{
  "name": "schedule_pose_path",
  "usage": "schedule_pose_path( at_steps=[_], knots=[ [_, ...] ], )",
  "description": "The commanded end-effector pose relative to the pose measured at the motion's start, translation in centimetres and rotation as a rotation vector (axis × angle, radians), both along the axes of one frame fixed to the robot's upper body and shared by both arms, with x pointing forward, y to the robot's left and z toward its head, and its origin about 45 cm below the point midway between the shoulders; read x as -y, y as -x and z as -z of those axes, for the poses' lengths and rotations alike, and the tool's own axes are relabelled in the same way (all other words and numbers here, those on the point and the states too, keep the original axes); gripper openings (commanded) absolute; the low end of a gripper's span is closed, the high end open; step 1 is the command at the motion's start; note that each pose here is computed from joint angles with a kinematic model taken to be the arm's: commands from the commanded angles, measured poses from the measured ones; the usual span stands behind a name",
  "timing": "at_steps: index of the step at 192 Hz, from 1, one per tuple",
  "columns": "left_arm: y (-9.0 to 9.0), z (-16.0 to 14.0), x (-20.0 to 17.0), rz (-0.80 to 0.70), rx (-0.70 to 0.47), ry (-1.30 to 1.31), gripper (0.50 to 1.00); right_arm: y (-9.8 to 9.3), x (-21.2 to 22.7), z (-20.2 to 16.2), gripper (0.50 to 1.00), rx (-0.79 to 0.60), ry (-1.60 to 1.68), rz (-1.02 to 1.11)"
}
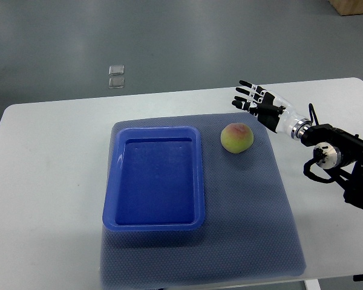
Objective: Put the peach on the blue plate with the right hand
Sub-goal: 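Move the right hand toward the peach beside the blue tray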
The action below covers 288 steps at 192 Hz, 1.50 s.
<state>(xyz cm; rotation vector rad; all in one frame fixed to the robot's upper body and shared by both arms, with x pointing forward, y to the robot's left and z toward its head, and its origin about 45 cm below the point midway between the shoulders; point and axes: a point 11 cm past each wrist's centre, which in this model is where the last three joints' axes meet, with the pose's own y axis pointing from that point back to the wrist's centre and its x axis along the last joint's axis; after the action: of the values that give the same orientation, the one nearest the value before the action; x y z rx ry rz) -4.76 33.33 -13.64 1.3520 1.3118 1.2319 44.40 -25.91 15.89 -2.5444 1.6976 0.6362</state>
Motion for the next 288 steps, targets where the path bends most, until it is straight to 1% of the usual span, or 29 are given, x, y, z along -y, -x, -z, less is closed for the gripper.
schedule_pose_path(
  at_steps=[1, 9, 10, 20, 29, 86, 120, 242, 276, 288],
  knots=[
    [0.0, 0.0, 0.0, 0.000, 0.000, -0.001, 1.000, 0.0, 0.0, 0.1, 0.930, -0.002, 0.000, 0.001],
    [0.0, 0.0, 0.0, 0.000, 0.000, -0.001, 1.000, 0.0, 0.0, 0.1, 0.930, -0.002, 0.000, 0.001],
    [0.3, 0.0, 0.0, 0.025, -0.009, 0.001, 1.000, 0.0, 0.0, 0.1, 0.930, -0.003, 0.000, 0.001],
    [0.5, 0.0, 0.0, 0.019, -0.013, -0.001, 1.000, 0.1, 0.0, 0.1, 0.930, -0.003, 0.000, 0.002],
    [0.4, 0.0, 0.0, -0.002, -0.011, -0.004, 1.000, 0.1, 0.0, 0.2, 0.930, -0.005, 0.001, 0.000],
    [0.5, 0.0, 0.1, -0.001, -0.016, 0.002, 1.000, 0.0, 0.1, 0.1, 0.930, -0.002, 0.008, -0.002],
    [0.4, 0.0, -0.2, 0.001, -0.013, -0.005, 1.000, 0.0, 0.2, -0.2, 0.930, 0.031, 0.114, -0.056],
    [0.3, -0.1, -0.5, 0.003, -0.013, -0.016, 1.000, 0.0, -0.6, -0.6, 0.930, 0.076, 0.249, -0.163],
    [0.3, -0.1, -0.5, 0.005, -0.013, -0.016, 1.000, -0.4, -1.0, -1.4, 0.930, 0.113, 0.329, -0.210],
    [0.3, -0.1, -0.5, 0.005, -0.013, -0.016, 1.000, -0.7, -0.5, -2.2, 0.930, 0.137, 0.387, -0.254]
  ],
)
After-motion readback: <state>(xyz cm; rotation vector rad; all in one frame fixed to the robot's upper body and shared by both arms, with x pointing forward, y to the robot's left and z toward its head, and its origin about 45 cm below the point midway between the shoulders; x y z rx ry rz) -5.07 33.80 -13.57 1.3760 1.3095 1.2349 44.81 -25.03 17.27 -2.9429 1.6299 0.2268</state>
